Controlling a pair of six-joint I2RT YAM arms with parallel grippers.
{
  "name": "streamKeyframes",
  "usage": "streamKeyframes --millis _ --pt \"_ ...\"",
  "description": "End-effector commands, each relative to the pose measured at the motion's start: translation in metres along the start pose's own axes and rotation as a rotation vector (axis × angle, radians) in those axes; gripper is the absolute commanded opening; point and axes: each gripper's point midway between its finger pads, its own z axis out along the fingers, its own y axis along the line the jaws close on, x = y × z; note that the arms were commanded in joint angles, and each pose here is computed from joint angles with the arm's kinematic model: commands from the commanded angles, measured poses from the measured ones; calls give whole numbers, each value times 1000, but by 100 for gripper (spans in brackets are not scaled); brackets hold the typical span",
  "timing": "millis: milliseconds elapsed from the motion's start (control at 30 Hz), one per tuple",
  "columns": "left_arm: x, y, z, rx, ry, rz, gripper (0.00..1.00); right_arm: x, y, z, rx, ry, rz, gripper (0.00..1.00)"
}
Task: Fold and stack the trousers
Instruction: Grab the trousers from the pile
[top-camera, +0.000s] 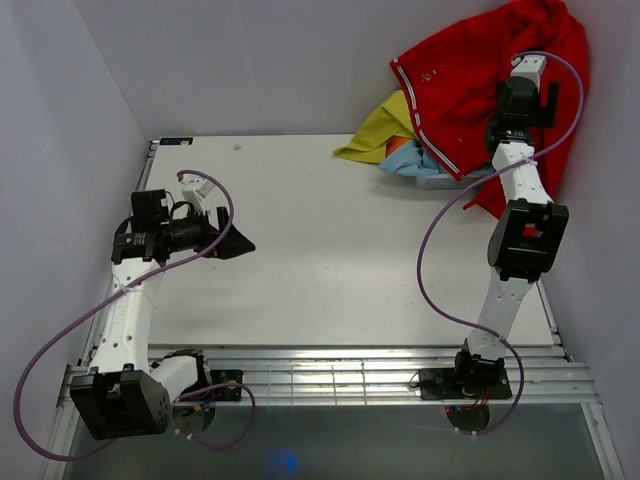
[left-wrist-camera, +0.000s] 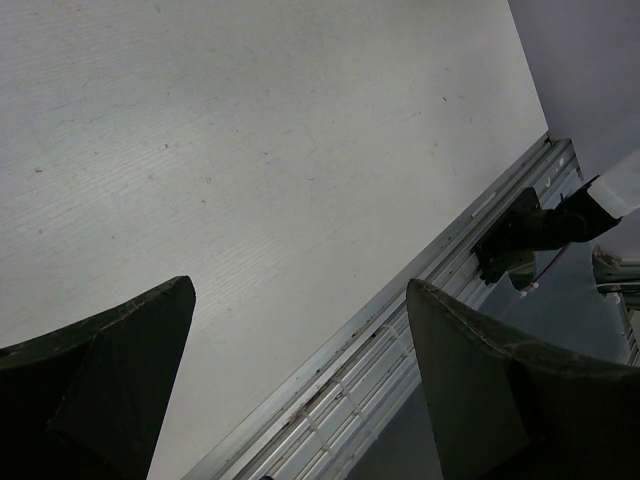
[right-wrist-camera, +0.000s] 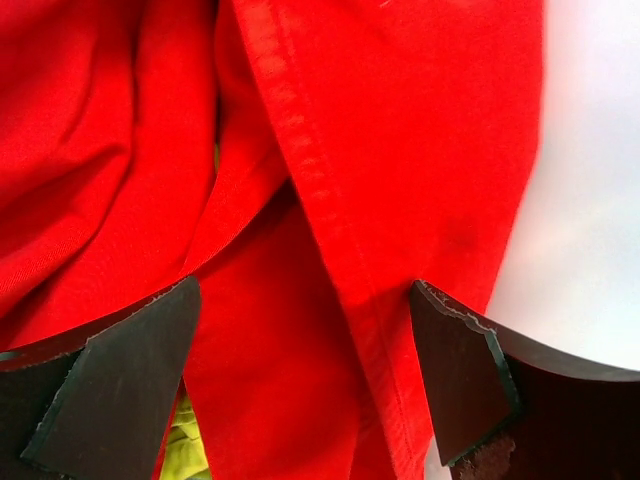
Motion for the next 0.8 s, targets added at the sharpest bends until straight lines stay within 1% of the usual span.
streamKeyframes --millis 0,100,367,500,667,767 --pt "-6 -11 -3 49 -17 31 98 -28 -2 0 13 -75 46 90" --pt "-3 -11 -1 71 -9 21 98 -34 3 -6 -24 -70 72 90" --pt "-4 -12 -1 87 -9 10 98 -67 7 -26 1 -136 54 90" --pt "-3 -13 -1 93 -8 9 98 -72 2 -28 47 -156 37 90" --pt "-4 -13 -1 97 -8 9 98 -63 -7 -21 147 -170 -46 90" --pt "-4 -13 0 100 -7 10 98 -61 -17 -17 214 -185 -48 90"
